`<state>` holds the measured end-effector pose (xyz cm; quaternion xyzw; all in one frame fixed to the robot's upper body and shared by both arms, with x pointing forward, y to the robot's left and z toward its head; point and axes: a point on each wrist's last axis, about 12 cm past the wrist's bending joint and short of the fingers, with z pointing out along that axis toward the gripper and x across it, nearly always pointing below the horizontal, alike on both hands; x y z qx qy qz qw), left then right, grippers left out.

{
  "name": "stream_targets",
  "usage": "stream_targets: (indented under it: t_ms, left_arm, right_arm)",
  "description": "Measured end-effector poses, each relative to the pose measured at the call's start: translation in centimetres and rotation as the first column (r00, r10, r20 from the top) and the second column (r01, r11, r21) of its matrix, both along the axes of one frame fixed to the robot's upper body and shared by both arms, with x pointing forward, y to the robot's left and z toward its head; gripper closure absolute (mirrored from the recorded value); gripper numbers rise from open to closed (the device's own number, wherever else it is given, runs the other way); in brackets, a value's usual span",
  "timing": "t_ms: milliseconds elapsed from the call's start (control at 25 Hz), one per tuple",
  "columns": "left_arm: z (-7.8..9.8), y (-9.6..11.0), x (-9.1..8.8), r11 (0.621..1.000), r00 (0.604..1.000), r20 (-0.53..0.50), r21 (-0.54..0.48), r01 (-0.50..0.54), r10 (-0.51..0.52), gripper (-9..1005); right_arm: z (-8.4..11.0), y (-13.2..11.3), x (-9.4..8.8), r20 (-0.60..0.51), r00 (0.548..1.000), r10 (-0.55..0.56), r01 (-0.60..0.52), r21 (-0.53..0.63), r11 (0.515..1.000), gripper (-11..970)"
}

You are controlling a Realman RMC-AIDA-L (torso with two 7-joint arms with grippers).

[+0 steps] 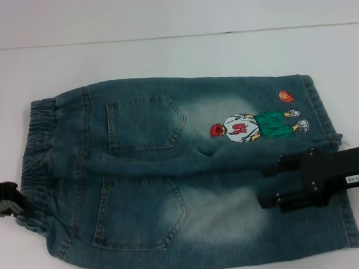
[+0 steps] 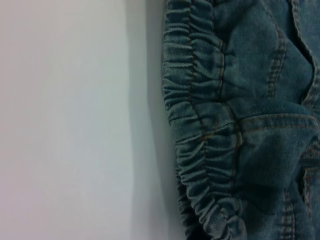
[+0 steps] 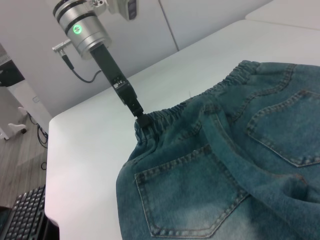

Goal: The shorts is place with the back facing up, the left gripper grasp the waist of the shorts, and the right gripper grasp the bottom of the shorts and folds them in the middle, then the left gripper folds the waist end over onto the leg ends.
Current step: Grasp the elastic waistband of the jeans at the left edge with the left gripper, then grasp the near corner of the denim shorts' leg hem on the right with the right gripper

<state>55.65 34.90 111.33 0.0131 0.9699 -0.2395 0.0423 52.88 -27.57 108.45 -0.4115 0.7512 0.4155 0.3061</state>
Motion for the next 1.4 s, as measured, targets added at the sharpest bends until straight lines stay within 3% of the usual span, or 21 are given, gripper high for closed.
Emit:
stream_targets:
  t_ms: [280, 520, 800, 1400]
  left_arm:
    - [0.6, -0.1, 0.4, 1.0, 1.0, 0.018, 0.006, 0.008, -0.008, 939]
    - [1.1, -0.4, 0.9, 1.0, 0.999, 0.034, 0.004, 0.018, -0.018, 945]
    - [1.3, -0.8, 1.3, 0.999, 0.998, 0.057, 0.003, 0.032, -0.032, 946]
    - [1.7, -1.1, 2.0, 0.999, 0.997, 0.07, 0.006, 0.036, -0.036, 957]
  right_arm:
    - [2.8, -1.2, 1.5, -0.177, 0.981, -0.082, 0.08, -0.016, 0.997, 156]
    - [4.7, -2.7, 1.3, -0.283, 0.958, -0.049, 0.002, -0.162, 0.987, 155]
    - [4.4, -4.4, 0.7, -0.339, 0.938, -0.07, -0.068, -0.378, 0.923, 155]
    - [3.3, -3.8, 0.4, -0.424, 0.905, -0.042, -0.215, -0.541, 0.813, 155]
